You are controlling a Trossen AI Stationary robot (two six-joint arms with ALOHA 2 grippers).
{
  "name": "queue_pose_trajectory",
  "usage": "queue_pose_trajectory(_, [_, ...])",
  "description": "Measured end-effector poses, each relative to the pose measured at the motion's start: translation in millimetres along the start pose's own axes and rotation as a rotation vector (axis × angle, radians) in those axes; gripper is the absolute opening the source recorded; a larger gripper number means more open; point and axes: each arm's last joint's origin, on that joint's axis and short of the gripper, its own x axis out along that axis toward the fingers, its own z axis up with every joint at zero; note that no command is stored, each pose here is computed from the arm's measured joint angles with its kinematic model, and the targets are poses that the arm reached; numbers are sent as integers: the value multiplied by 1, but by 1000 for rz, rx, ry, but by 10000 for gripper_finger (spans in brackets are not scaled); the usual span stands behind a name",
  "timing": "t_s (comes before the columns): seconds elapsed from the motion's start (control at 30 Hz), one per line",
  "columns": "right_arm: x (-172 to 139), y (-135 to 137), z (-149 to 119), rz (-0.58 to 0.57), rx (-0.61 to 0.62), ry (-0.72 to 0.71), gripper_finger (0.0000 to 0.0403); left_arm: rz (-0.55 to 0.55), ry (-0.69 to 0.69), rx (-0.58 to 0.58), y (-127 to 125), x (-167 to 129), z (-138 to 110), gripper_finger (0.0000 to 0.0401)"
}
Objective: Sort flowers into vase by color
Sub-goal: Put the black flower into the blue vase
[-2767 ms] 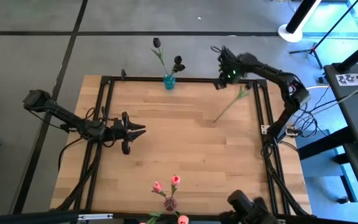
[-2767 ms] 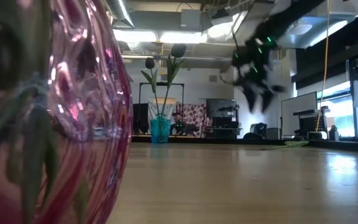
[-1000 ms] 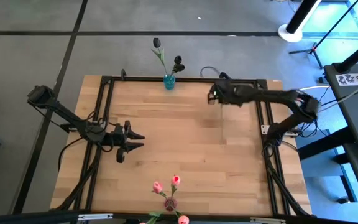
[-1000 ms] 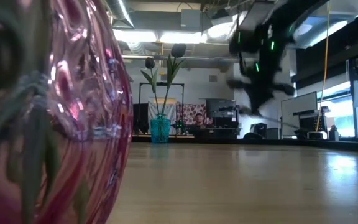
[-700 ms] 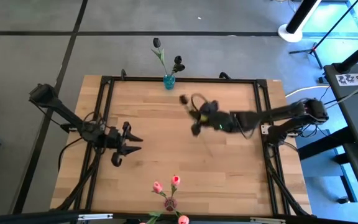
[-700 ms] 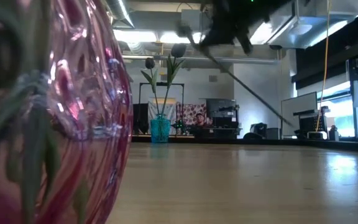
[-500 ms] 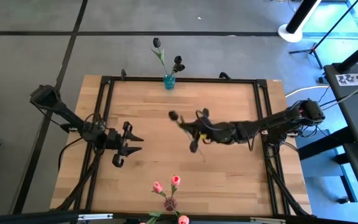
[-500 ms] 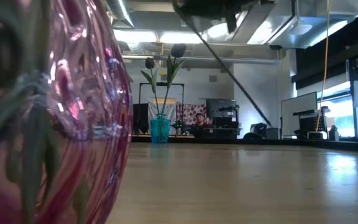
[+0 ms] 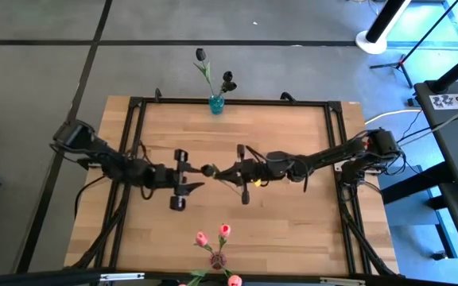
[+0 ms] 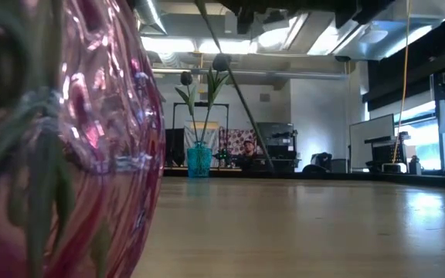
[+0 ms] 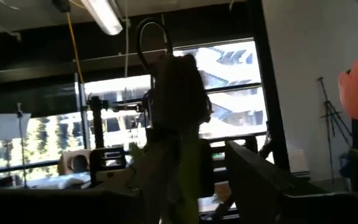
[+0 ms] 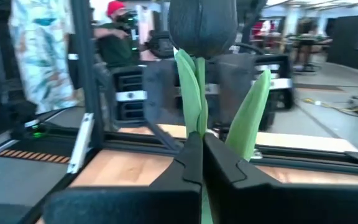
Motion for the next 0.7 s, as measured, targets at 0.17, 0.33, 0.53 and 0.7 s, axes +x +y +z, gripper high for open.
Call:
queue_pose_trajectory(0.17, [0, 2, 1, 17, 0, -8, 1, -77, -4, -30, 4, 13, -10, 154])
queue_pose_trajectory(0.33, [0, -2, 0, -8, -17, 2, 1, -94, 7, -50, 5, 28, -21, 153])
queue_pose_trajectory(0.53, [0, -2, -1, -30, -21, 11, 1, -94, -11, -105, 5, 33, -19, 133])
queue_pose_trajectory(0.7, [0, -2, -1, -32, -22, 13, 3, -44, -5, -130, 7, 37, -18, 42])
